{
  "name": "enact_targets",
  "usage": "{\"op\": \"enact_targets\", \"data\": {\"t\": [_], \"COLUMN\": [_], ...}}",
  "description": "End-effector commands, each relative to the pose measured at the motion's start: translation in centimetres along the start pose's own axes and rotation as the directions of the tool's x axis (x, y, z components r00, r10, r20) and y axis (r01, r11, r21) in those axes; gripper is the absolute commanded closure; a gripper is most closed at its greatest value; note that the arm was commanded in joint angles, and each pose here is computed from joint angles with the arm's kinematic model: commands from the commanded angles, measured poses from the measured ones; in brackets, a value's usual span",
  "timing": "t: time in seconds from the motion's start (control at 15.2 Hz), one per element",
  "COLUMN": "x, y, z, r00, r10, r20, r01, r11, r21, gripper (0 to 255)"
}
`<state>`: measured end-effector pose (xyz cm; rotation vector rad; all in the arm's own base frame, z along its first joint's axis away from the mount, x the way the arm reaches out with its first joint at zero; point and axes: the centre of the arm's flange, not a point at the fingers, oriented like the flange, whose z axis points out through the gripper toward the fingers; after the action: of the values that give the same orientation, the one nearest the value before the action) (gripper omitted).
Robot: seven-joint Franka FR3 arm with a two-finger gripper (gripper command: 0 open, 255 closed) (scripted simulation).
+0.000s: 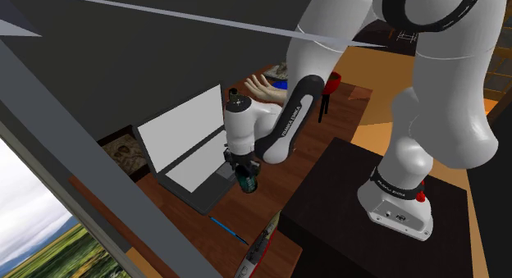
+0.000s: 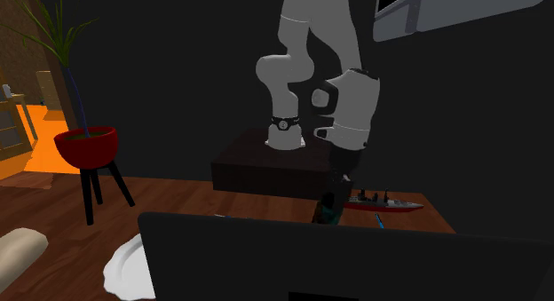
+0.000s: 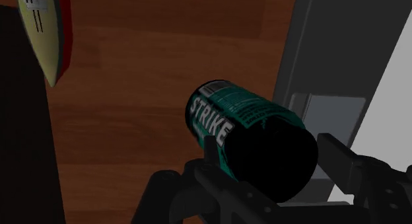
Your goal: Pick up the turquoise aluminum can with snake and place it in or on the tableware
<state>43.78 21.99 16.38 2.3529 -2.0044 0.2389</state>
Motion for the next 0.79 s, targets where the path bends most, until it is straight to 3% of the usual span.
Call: {"op": "enact_targets", "data": {"t": [0.0, 0.73], "x": [2.7, 16.8], "y": [-0.5, -3.4], "z": [0.2, 2.3], "r00": [1.0, 1.0], "r10": [-0.001, -0.001], "r20": [0.0, 0.0], "r01": [0.001, 0.001], "r11": [1.0, 1.0], "r21": [0.001, 0.001], "gripper": [255, 255]}}
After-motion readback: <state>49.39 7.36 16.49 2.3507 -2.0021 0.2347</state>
